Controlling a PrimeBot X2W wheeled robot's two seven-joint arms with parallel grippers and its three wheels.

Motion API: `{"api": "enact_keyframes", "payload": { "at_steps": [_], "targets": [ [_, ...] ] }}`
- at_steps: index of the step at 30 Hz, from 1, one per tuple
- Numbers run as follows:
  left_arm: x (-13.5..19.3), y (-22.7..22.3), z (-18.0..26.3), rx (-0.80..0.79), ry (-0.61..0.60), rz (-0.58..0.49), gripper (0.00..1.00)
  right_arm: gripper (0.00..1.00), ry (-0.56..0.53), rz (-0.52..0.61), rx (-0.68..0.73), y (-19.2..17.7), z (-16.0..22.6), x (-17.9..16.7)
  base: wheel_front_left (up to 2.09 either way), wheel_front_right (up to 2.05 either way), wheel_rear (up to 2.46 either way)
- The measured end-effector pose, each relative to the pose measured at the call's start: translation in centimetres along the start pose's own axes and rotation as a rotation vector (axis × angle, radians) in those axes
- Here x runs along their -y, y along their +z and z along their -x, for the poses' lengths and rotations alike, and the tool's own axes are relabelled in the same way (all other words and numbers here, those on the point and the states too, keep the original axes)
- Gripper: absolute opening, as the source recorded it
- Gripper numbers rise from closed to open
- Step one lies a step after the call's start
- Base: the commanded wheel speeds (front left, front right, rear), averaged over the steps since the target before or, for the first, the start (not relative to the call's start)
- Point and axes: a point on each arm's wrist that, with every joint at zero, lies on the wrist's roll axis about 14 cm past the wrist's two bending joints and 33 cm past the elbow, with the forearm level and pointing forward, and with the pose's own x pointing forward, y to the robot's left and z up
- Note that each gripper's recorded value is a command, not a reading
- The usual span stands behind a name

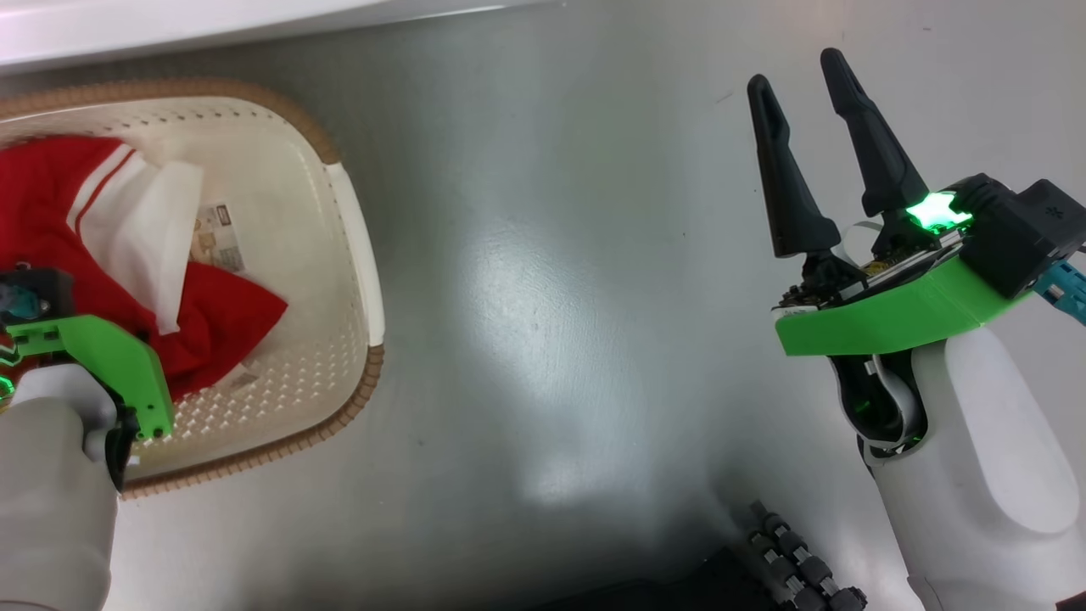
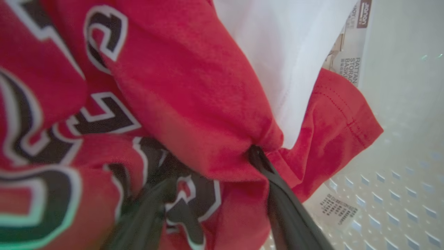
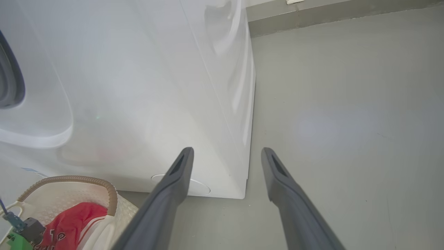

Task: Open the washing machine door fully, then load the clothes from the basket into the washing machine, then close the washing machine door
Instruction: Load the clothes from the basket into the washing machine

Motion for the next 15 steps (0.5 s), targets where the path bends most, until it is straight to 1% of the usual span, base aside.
{"api": "enact_keyframes", "payload": {
  "at_steps": [7, 8, 9, 10, 11, 12, 15],
  "targets": [
    [0.10, -0.62, -0.50, -0.038, 0.003, -0.018, 1.00, 1.00, -0.006, 0.001, -0.006, -0.35, -0.05, 0.24, 0.00, 0.00, 0.00],
    [0.13, -0.63, -0.54, -0.045, 0.003, -0.020, 0.84, 1.00, -0.006, 0.001, -0.007, -0.39, -0.04, 0.26, 0.00, 0.00, 0.00],
    [0.16, -0.58, -0.57, -0.049, 0.003, -0.022, 0.84, 1.00, -0.007, 0.001, -0.007, -0.40, -0.05, 0.27, 0.00, 0.00, 0.00],
    [0.18, -0.52, -0.57, -0.050, 0.002, -0.023, 0.52, 1.00, -0.006, 0.001, -0.006, -0.37, -0.08, 0.26, 0.00, 0.00, 0.00],
    [0.19, -0.48, -0.56, -0.049, 0.002, -0.024, 0.40, 1.00, -0.006, 0.001, -0.005, -0.32, -0.11, 0.25, 0.00, 0.00, 0.00],
    [0.20, -0.46, -0.54, -0.049, 0.002, -0.026, 0.00, 1.00, -0.005, 0.001, -0.002, -0.23, -0.17, 0.23, 0.00, 0.00, 0.00],
    [0.19, -0.31, -0.43, -0.044, 0.002, -0.028, 0.00, 1.00, -0.002, 0.002, 0.004, 0.03, -0.29, 0.15, 0.00, 0.00, 0.00]
  ]
}}
